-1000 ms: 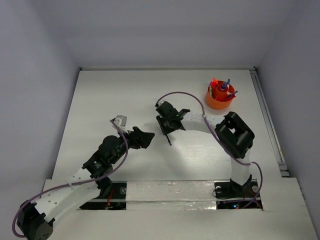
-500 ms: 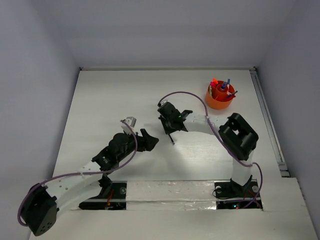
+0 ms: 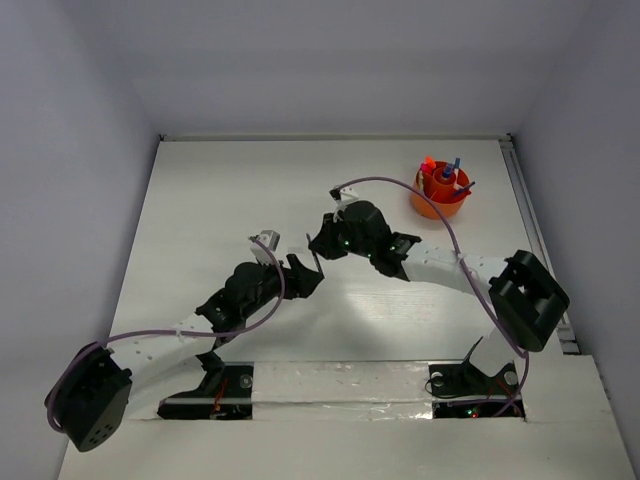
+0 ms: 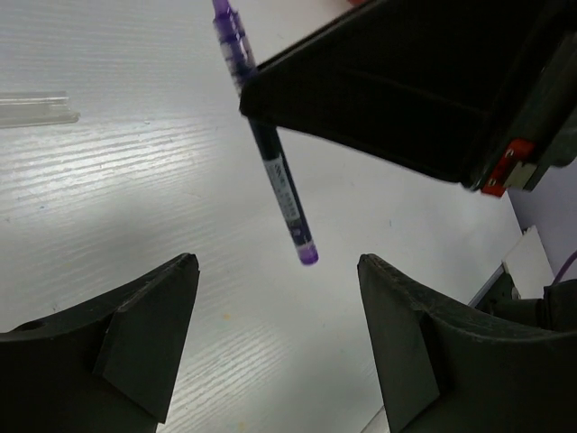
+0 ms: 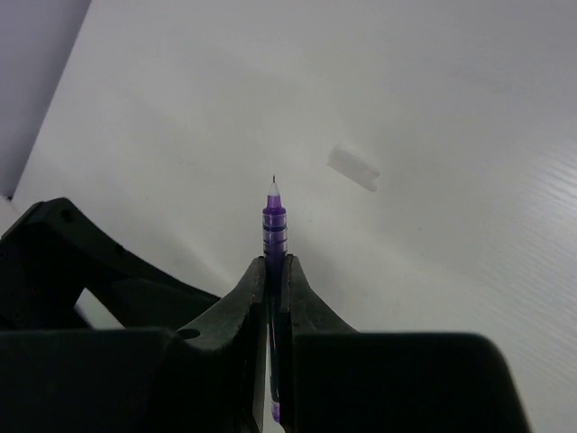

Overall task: Sort the stationery into containers
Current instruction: Pick up the pen from the center of the board.

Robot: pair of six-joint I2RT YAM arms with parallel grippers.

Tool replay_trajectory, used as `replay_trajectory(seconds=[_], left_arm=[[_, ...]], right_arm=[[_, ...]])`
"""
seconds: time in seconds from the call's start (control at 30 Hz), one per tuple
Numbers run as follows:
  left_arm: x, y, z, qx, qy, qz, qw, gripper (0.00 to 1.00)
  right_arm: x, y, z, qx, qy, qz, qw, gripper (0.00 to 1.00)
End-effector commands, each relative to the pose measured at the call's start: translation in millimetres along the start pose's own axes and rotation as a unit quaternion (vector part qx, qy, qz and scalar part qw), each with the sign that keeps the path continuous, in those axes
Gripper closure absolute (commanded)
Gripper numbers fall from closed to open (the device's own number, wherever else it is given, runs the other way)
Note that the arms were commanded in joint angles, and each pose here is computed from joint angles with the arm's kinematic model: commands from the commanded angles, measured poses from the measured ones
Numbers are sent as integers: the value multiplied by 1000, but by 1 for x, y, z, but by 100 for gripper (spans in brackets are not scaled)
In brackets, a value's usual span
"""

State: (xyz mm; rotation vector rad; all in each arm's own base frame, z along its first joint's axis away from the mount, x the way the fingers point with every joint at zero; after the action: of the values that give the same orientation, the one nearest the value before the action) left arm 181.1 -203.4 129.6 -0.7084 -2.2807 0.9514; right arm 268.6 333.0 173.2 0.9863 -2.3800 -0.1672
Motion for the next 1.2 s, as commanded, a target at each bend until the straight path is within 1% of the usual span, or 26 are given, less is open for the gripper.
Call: replay_trajectory(seconds=[0.0,0.13,0.3,0.37,0.5,0.53,0.6,0.63,0.7,0.73,0.87,0.9,0.93,0.97,1.0,1.03,1.07,1.13,1.17], left_arm=[[-5,-27,-22,5,-46,50,998,32],[-6,-24,-22,12,-60,52,997,38],[-12,-18,-17,13,-51,42,998,41],[-13,-16,-16,17,-50,41,998,44],[-14,-16,-16,21,-54,44,997,55],[-14,-17,-17,20,-55,44,997,61],[-15,-17,-17,19,-54,43,997,67],[-15,-17,-17,19,-54,42,997,74],[-15,-17,-17,16,-53,41,998,86],[-15,-17,-17,14,-52,40,998,99],[-10,-21,-21,-1,-54,43,998,100],[-8,-19,-19,-5,-48,36,998,100],[-7,-19,-21,-11,-50,34,998,100],[-2,-23,-24,-13,-57,42,997,100],[0,-22,-23,-14,-55,40,998,100],[2,-23,-24,-14,-57,41,997,100],[7,-28,-28,-14,-64,51,996,100],[10,-30,-30,-15,-64,50,997,100],[14,-36,-34,-16,-71,59,996,100]], right_arm=[[1,29,-12,-34,-46,-85,995,100],[5,35,-10,-45,-62,-114,991,100],[13,45,-14,-53,-87,-145,984,100],[16,46,-15,-55,-90,-150,983,100],[21,48,-17,-59,-102,-159,980,100],[21,48,-17,-60,-102,-160,980,100],[23,48,-16,-62,-104,-161,980,100],[24,48,-17,-62,-107,-162,979,100],[27,48,-19,-61,-112,-161,979,100],[28,48,-19,-61,-114,-160,979,100],[37,48,-28,-50,-120,-149,980,100],[39,45,-25,-32,-109,-140,984,99],[48,48,-38,-19,-120,-140,983,90],[52,49,-43,-6,-120,-137,983,84],[55,46,-39,18,-99,-124,987,79],[64,45,-52,30,-113,-121,986,66],[68,45,-54,41,-112,-118,986,60],[74,38,-53,59,-100,-105,988,49],[80,33,-58,59,-106,-98,988,48]])
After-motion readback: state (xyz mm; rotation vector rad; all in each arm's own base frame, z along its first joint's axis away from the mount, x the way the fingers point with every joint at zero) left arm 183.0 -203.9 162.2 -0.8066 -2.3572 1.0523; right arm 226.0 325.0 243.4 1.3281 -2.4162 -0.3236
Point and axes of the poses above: each gripper's point midway between its finger pads, its own x axis back along the fingers, its own y axis along the line the jaws close on, z = x × y, the point moved 5 cm from there along x, back along the fingers, and after that the axes turned 11 degrees about x, right-handed, at the moved point
